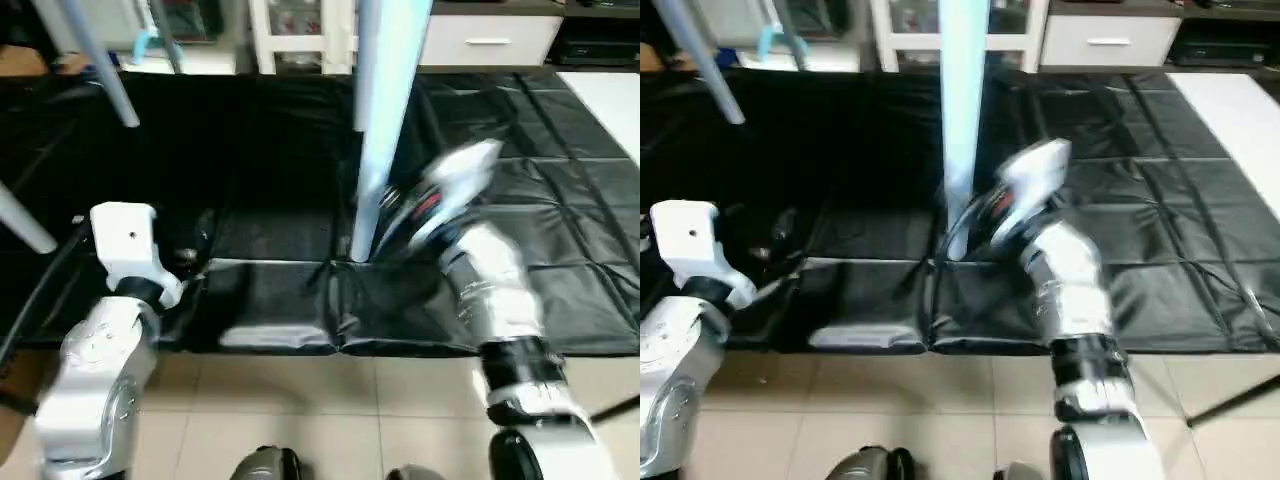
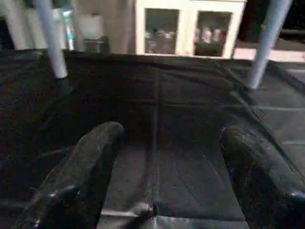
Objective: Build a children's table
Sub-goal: Flip table
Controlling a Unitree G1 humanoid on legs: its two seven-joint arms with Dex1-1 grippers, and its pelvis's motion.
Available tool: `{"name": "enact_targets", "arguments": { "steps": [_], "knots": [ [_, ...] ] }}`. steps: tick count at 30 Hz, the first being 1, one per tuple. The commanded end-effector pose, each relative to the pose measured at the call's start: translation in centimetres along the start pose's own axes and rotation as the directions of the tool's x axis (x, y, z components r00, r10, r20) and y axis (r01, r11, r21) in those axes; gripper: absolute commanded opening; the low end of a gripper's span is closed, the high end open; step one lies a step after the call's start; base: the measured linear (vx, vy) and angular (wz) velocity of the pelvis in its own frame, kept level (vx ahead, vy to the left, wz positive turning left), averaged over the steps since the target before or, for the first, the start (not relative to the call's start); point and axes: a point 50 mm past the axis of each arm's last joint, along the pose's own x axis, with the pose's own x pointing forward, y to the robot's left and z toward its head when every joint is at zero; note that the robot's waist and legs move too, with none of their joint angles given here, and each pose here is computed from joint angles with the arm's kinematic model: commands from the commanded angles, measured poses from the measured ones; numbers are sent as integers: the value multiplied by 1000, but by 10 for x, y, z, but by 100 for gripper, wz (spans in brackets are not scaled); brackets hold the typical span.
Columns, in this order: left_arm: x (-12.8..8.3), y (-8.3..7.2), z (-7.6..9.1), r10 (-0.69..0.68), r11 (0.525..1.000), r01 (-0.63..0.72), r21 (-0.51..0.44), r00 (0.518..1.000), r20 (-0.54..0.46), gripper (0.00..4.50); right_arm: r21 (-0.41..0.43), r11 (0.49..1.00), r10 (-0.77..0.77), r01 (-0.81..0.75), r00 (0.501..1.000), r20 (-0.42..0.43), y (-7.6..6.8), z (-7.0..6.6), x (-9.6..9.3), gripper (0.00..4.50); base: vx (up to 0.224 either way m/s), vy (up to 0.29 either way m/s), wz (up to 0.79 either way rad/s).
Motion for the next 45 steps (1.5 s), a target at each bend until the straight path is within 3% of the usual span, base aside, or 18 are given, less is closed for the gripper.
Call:
{"name": "enact_targets", "arguments": {
  "steps": [1, 5, 7, 10, 15, 18, 19, 25, 28, 31, 32, 33, 38, 45],
  "knots": [
    [1, 1, 4, 12, 1000, -12, -3, 999, 35, 372, 60, 998, -5, 5, 1000, 9, 7, -2, -8, 450, 0, 0, 0],
    [2, -8, 3, -3, 1000, 2, 22, 998, 56, 372, 5, 1000, 8, -7, 997, -71, 20, -16, -27, 450, 0, 0, 0],
    [1, -8, 1, 8, 1000, -9, 11, 998, 56, 372, 17, 1000, -20, 21, 998, -62, 21, -15, -31, 450, 0, 0, 0],
    [-6, -5, -7, 88, 995, -85, -46, 995, 54, 372, 99, 995, -20, 21, 1000, -12, 38, 0, -47, 450, 0, 0, 0],
    [-11, -11, -19, 84, 994, -86, -62, 996, -34, 372, 128, 992, 0, 6, 999, -50, 49, 3, -57, 450, 0, 0, 0],
    [-21, -16, -27, 112, 994, -113, -10, 992, -52, 372, 55, 976, -199, 212, 963, -182, 38, -8, -79, 450, 0, 0, 0],
    [-21, -16, -27, 112, 994, -113, -10, 992, -52, 372, 55, 976, -199, 212, 963, -182, 38, -8, -79, 450, 0, 0, 0],
    [-43, -20, -53, 75, 995, -81, -51, 991, -110, 372, -96, 905, -417, 414, 824, -382, 32, -33, -105, 450, 0, 0, 0],
    [-50, -23, -58, 62, 997, -67, -45, 992, -111, 372, -200, 868, -497, 455, 770, -400, 29, -39, -110, 450, 0, 0, 0],
    [-51, -31, -52, 0, 1000, 1, 13, 998, -58, 372, -253, 773, -633, 582, 682, -365, 16, -41, -120, 450, 0, 0, 0],
    [-51, -31, -52, -2, 1000, 2, 14, 998, -58, 372, -258, 772, -635, 581, 681, -364, 16, -41, -120, 450, 0, 0, 0],
    [-55, -34, -56, -12, 1000, 13, 16, 997, -75, 372, -316, 768, -641, 558, 679, -358, 16, -40, -122, 450, 0, 0, 0],
    [-61, -35, -63, -12, 999, 15, 30, 996, -89, 372, -293, 811, -585, 507, 688, -429, 26, -47, -121, 450, -4, 10, -3],
    [-59, -36, -57, -21, 999, 22, 44, 999, -39, 372, -317, 832, -554, 455, 705, -442, 31, -56, -113, 450, -26, -5, 0]
  ]
}}
